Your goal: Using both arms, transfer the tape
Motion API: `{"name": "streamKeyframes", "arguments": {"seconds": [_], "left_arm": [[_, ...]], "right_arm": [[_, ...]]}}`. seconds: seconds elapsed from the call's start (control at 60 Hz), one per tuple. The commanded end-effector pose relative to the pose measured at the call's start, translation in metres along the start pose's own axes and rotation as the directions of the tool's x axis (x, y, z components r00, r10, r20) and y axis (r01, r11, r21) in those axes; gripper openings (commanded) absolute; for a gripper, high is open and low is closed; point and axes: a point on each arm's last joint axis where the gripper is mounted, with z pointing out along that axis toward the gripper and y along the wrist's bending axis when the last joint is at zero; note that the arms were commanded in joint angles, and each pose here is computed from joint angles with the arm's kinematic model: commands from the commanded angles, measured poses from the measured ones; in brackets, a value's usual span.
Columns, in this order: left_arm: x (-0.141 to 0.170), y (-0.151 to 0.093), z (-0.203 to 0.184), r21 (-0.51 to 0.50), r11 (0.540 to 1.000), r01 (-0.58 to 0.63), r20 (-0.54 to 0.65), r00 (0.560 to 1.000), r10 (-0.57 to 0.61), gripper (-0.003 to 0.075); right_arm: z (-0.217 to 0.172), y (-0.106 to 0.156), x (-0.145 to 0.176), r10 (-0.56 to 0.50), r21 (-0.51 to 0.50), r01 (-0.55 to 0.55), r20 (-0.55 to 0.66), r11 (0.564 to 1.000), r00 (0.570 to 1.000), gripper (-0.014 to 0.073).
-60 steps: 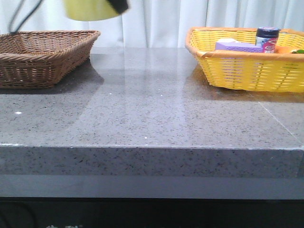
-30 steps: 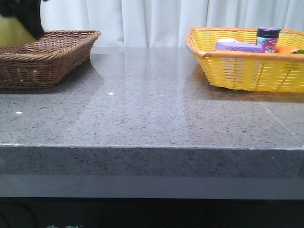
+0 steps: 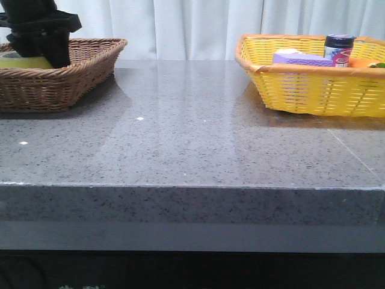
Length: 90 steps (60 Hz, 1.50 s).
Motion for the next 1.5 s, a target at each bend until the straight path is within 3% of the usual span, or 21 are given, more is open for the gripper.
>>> {"name": "streamKeyframes", "arguments": {"seconds": [0.0, 0.316, 0.616, 0.799, 1.016, 1.166, 1.482], "left_arm": [[-0.007, -0.008, -0.046, 0.006, 1.000, 0.012, 0.130, 0.991, -0.012, 0.0463], [-0.008, -0.020, -0.104, 0.018, 0.994, 0.105, 0.248, 0.963, -0.107, 0.0459], [0.017, -0.076, -0.178, 0.055, 0.998, 0.023, 0.361, 0.932, -0.041, 0.0459], [0.051, -0.117, -0.203, 0.045, 0.997, -0.054, 0.384, 0.923, 0.033, 0.0459], [0.104, -0.147, -0.210, -0.007, 0.995, -0.098, 0.421, 0.903, 0.092, 0.0459], [0.140, -0.153, -0.213, 0.026, 0.994, -0.108, 0.474, 0.877, 0.082, 0.0459], [0.220, -0.141, -0.211, 0.072, 0.994, -0.087, 0.610, 0.792, 0.025, 0.0459]], "right_arm": [[-0.005, 0.000, -0.013, 0.006, 0.005, -0.006, 0.094, 1.000, 0.996, 0.0433], [-0.005, 0.000, -0.013, 0.006, 0.005, -0.006, 0.094, 1.000, 0.996, 0.0433], [-0.005, 0.000, -0.013, 0.006, 0.005, -0.006, 0.094, 1.000, 0.996, 0.0433], [-0.005, 0.000, -0.013, 0.006, 0.005, -0.006, 0.094, 1.000, 0.996, 0.0433], [-0.005, 0.000, -0.013, 0.006, 0.005, -0.006, 0.094, 1.000, 0.996, 0.0433], [-0.005, 0.000, -0.013, 0.006, 0.005, -0.006, 0.094, 1.000, 0.996, 0.0433], [-0.005, 0.000, -0.013, 0.006, 0.005, -0.006, 0.094, 1.000, 0.996, 0.0433]]}}
